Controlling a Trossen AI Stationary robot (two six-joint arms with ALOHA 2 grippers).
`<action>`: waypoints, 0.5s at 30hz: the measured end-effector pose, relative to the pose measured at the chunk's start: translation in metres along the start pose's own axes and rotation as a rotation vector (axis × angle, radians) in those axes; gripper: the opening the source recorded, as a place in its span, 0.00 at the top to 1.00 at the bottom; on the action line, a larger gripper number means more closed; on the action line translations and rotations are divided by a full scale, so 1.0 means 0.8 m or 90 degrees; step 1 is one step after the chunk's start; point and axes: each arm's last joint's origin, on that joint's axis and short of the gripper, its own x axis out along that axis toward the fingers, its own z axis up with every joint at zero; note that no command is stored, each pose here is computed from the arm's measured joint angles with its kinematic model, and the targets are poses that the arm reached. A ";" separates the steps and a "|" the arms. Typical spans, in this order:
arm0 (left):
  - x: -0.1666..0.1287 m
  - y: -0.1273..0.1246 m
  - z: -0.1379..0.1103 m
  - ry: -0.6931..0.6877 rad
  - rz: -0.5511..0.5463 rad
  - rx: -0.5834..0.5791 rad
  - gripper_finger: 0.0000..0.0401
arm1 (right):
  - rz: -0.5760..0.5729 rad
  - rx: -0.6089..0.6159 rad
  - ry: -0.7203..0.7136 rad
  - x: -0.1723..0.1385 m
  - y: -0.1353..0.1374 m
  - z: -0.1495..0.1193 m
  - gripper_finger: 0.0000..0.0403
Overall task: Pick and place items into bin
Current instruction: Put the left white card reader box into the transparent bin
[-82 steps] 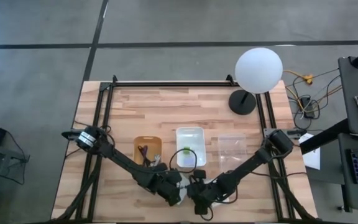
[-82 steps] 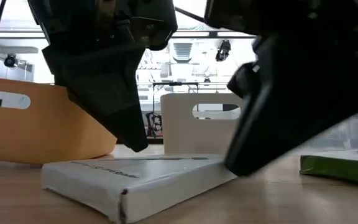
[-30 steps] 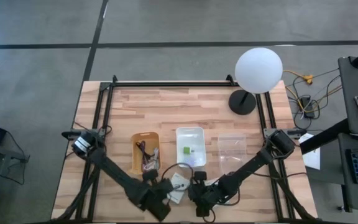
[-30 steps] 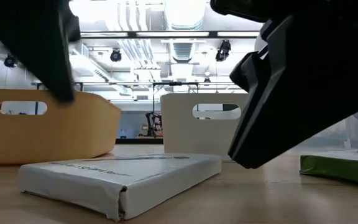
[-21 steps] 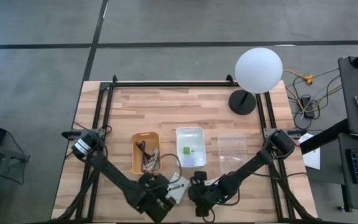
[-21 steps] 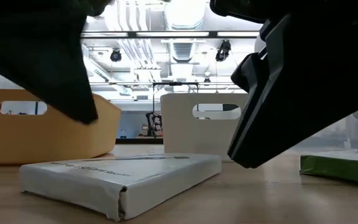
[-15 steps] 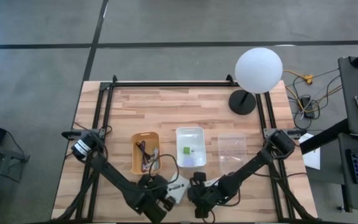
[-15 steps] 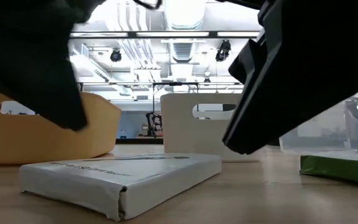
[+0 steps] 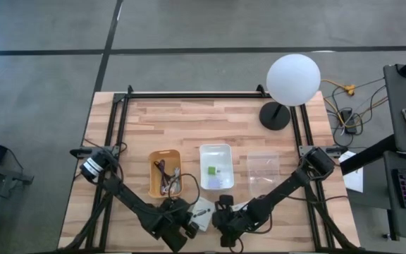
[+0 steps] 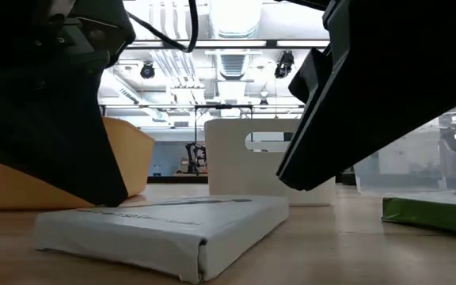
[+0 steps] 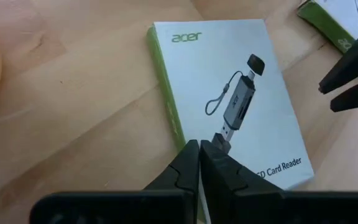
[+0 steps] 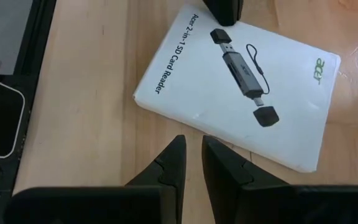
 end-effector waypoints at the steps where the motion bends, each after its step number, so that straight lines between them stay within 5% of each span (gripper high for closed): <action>1: 0.000 0.000 0.000 0.000 0.002 0.001 1.00 | 0.000 0.000 0.000 0.000 0.000 0.000 0.89; 15: 0.001 0.011 -0.008 0.050 0.022 0.042 1.00 | -0.012 -0.005 0.022 0.002 -0.003 -0.013 0.86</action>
